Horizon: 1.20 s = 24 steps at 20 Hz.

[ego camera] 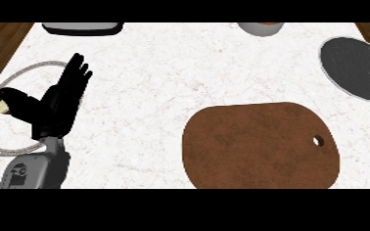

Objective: Pick the croissant from the cutting board and place it in the pan

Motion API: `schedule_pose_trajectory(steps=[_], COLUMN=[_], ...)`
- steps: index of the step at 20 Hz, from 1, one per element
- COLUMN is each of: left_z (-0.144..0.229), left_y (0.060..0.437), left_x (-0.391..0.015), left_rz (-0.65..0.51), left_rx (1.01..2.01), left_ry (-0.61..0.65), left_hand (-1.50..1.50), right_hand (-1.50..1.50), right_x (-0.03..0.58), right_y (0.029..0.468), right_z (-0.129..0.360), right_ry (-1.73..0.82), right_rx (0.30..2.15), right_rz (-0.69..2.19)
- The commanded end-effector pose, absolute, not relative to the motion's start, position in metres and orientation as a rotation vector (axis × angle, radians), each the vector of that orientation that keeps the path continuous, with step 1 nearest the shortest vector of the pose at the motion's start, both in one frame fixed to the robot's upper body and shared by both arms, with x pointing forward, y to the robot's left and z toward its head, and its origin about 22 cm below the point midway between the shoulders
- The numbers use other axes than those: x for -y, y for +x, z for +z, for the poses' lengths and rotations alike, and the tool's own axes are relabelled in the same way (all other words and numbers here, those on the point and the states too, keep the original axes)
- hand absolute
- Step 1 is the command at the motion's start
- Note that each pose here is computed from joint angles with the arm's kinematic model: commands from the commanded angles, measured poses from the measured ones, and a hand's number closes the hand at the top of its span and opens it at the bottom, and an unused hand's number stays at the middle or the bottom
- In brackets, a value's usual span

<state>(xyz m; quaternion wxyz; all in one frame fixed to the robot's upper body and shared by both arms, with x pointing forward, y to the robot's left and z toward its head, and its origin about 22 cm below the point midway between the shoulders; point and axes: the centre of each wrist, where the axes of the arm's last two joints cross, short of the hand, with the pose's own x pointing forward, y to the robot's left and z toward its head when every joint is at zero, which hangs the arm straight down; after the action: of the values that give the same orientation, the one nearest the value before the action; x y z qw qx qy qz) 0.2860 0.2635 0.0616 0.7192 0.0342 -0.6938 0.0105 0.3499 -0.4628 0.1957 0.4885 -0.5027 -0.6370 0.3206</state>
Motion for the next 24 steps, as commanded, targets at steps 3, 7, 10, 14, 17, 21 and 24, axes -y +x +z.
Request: schedule_pose_trajectory(steps=[3,7,10,14,17,21,24], left_z=[0.061,0.070,0.070,0.072,0.079,0.072,0.069], left_y=[0.279,0.289,0.291,0.288,0.292,0.292,0.290], left_x=[-0.250,-0.267,-0.258,-0.254,-0.250,-0.256,-0.254], left_rz=[0.007,-0.012,-0.009,-0.015,-0.023,-0.013,-0.008], left_rx=[1.546,1.537,1.550,1.566,1.569,1.562,1.564], left_ry=[0.053,0.058,0.032,0.037,0.020,0.047,0.043], left_hand=[0.00,0.00,0.00,0.00,0.00,0.00,0.00], right_hand=[1.50,1.50,1.50,1.50,-1.50,-1.50,-1.50], right_x=[0.483,0.491,0.483,0.484,0.491,0.494,0.497], right_y=[0.361,0.355,0.364,0.361,0.350,0.347,0.346], right_z=[0.154,0.126,0.121,0.105,0.089,0.085,0.090], right_ry=[-1.149,-1.118,-1.119,-1.103,-1.046,-0.961,-0.912], right_rx=[1.562,1.571,1.545,1.405,1.281,1.310,1.378], right_rz=[0.800,0.821,0.849,0.798,0.707,0.718,0.677])
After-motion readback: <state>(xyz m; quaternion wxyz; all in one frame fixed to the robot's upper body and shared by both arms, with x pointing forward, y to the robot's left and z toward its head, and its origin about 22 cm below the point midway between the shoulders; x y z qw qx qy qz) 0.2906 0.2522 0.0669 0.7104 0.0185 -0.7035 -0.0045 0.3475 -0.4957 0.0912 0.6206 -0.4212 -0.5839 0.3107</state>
